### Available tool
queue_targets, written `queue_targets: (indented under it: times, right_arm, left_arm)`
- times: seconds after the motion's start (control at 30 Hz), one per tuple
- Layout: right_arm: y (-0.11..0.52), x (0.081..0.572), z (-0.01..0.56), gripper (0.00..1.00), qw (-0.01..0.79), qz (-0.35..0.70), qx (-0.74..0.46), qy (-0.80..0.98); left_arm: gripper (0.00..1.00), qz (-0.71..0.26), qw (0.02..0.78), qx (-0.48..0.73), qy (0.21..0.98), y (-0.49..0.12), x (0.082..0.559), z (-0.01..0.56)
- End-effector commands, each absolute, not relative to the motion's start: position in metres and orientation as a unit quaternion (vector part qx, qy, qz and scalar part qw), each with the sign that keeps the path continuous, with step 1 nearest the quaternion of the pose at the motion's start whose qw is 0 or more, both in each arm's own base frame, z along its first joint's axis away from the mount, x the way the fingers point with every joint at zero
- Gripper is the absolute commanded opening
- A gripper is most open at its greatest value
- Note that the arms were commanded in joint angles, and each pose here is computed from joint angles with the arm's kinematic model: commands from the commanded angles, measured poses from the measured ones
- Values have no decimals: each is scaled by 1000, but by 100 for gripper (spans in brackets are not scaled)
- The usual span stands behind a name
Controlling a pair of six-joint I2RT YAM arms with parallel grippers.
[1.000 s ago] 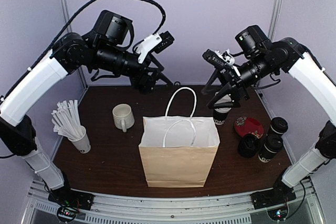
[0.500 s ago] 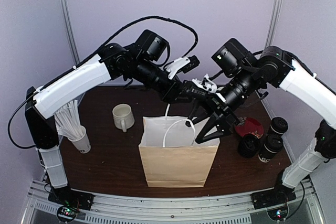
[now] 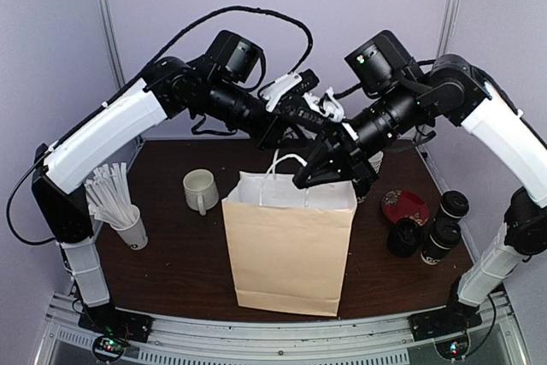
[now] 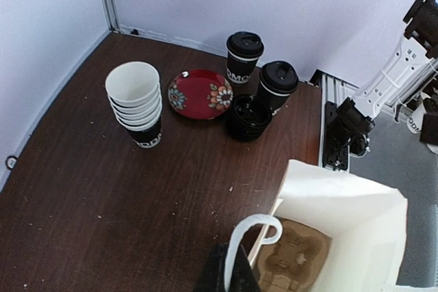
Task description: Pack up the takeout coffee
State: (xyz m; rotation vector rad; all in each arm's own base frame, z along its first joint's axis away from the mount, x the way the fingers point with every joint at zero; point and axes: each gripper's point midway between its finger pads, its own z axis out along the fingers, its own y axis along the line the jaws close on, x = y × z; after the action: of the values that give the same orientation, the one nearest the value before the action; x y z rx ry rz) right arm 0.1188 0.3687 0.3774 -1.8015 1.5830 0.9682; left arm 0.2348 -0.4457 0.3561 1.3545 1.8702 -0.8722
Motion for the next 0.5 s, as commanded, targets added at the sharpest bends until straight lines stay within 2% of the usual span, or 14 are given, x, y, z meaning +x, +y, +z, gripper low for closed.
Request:
queue_targets:
  times: [0.0,0.2,0.47]
  right_arm:
    - [360,129,426,0,359,330,-669,561]
    - [356,142,451,0,409,295,-672,542]
    - [360,153,428,0,387,298,-669,560]
  left_arm:
    - [0,-327,435,497,676,-415,232,442]
    - [0,-300,493,489,654,-400,236,478]
    - [0,-255,488,490,676,-396,250,453]
